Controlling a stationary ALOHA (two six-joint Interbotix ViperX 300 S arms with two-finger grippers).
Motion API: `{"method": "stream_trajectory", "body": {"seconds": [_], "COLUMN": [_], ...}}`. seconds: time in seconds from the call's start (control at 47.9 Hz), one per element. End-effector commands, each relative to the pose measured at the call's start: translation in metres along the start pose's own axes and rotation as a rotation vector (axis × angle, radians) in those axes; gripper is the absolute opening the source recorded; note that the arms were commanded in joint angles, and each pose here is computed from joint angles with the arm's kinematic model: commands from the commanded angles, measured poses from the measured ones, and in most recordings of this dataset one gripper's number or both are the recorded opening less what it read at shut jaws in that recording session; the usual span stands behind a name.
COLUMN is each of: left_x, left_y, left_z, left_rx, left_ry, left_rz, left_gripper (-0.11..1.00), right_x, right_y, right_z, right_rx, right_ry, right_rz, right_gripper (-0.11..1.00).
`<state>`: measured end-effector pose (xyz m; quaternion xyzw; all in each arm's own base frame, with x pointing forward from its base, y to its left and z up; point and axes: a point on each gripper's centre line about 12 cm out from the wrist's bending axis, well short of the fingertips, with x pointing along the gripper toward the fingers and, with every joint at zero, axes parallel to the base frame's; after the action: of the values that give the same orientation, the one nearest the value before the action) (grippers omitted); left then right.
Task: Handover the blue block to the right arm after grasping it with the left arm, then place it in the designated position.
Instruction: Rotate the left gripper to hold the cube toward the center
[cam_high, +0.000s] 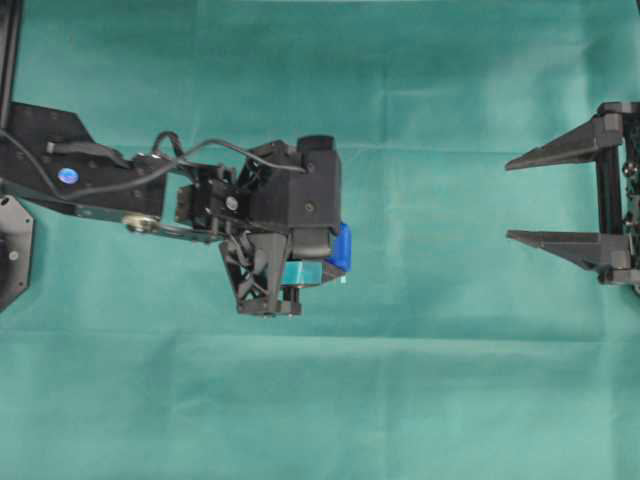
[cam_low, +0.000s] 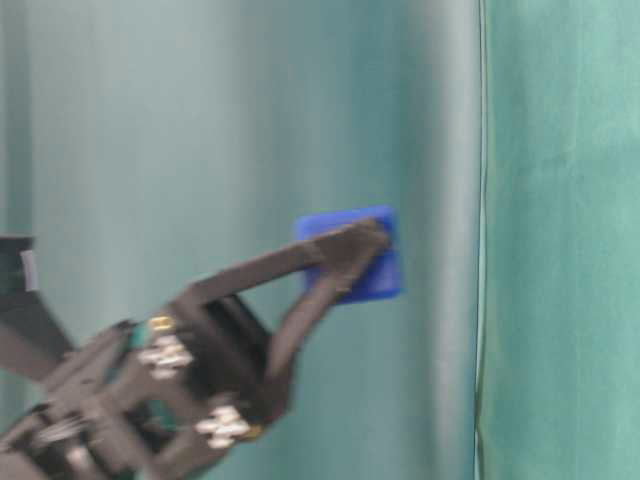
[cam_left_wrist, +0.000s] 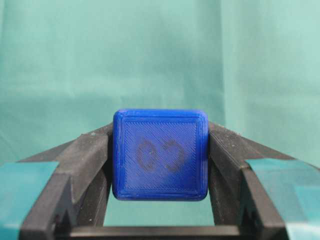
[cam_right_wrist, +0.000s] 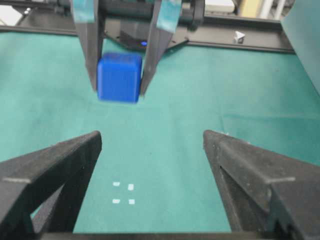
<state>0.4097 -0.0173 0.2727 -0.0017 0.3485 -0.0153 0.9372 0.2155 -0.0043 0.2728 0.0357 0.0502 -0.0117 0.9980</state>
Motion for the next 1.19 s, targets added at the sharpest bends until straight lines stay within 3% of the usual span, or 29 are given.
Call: {"method": "stream_trajectory", "body": {"seconds": [0.0, 0.271, 1.169], "left_x": [-0.027, -0.057, -0.056], "left_y": [-0.001, -0.002, -0.002], "left_z": [0.023, 0.039, 0.041], "left_rx": [0.006, 0.006, 0.004], "left_ry": [-0.078, -0.112, -0.11], "left_rz": [-0.002, -0.003, -0.002], "left_gripper": [0.47, 0.47, 0.47], "right_x": [0.002, 0.002, 0.002], "right_y": [0.0, 0.001, 0.001], "right_z": [0.011, 0.012, 0.011], "right_rx": [-0.004, -0.006, -0.009], "right_ry": [-0.029, -0.031, -0.025], "right_rz": [0.001, 0.001, 0.001], "right_gripper": [0.93, 0.93, 0.93]}}
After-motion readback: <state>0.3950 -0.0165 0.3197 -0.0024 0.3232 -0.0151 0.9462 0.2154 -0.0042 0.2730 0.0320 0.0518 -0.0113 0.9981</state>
